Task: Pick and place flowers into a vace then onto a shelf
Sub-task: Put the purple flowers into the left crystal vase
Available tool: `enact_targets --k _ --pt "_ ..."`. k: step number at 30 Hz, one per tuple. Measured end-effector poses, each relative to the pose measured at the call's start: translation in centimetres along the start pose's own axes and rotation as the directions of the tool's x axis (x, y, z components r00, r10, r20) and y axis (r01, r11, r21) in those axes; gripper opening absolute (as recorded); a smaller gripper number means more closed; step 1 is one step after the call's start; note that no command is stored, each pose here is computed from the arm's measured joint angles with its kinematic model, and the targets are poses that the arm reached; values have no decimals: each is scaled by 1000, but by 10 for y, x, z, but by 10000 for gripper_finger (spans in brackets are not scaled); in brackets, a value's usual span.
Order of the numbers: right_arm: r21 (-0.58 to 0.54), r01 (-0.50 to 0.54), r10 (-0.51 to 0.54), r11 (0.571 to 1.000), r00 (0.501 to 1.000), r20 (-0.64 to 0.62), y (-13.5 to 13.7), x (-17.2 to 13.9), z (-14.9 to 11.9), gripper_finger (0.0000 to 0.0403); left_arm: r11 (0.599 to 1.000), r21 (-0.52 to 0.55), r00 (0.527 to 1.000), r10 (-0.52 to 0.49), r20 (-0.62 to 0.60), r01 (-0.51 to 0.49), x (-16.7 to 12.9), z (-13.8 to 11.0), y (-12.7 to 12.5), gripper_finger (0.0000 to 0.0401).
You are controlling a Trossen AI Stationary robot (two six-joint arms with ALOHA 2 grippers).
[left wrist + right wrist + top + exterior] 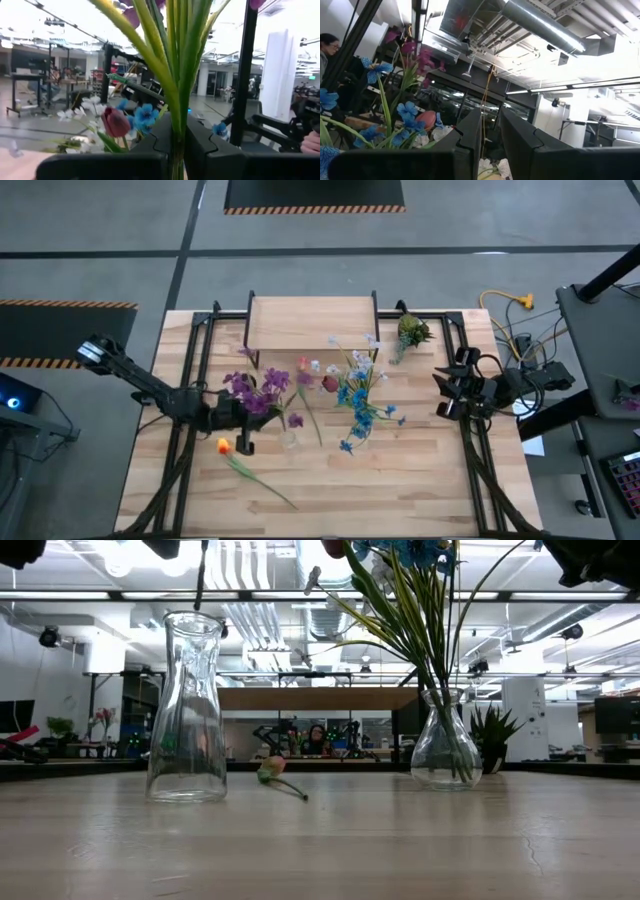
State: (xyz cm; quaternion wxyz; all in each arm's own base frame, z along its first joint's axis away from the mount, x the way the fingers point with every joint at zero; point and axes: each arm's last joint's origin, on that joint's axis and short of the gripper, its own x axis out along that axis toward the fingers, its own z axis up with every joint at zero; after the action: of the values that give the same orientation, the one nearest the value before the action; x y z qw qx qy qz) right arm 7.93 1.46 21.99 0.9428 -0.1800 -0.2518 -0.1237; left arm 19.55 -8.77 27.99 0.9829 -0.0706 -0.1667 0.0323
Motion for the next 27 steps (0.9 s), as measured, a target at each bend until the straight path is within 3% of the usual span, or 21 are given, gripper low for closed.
enact_targets --k 6,17,27 --pt "-1 1 -1 1000 1000 -1 0 0 0 63 1000 2 999 -4 -37 4 3 -10 -3 6" --pt "-3 -3 3 1000 1000 -7 0 0 -1 63 991 114 982 -49 -183 71 -6 -52 -3 6" --pt "-4 -2 2 1000 1000 -6 0 0 -1 63 987 123 966 -70 -249 103 -8 -72 -4 6"
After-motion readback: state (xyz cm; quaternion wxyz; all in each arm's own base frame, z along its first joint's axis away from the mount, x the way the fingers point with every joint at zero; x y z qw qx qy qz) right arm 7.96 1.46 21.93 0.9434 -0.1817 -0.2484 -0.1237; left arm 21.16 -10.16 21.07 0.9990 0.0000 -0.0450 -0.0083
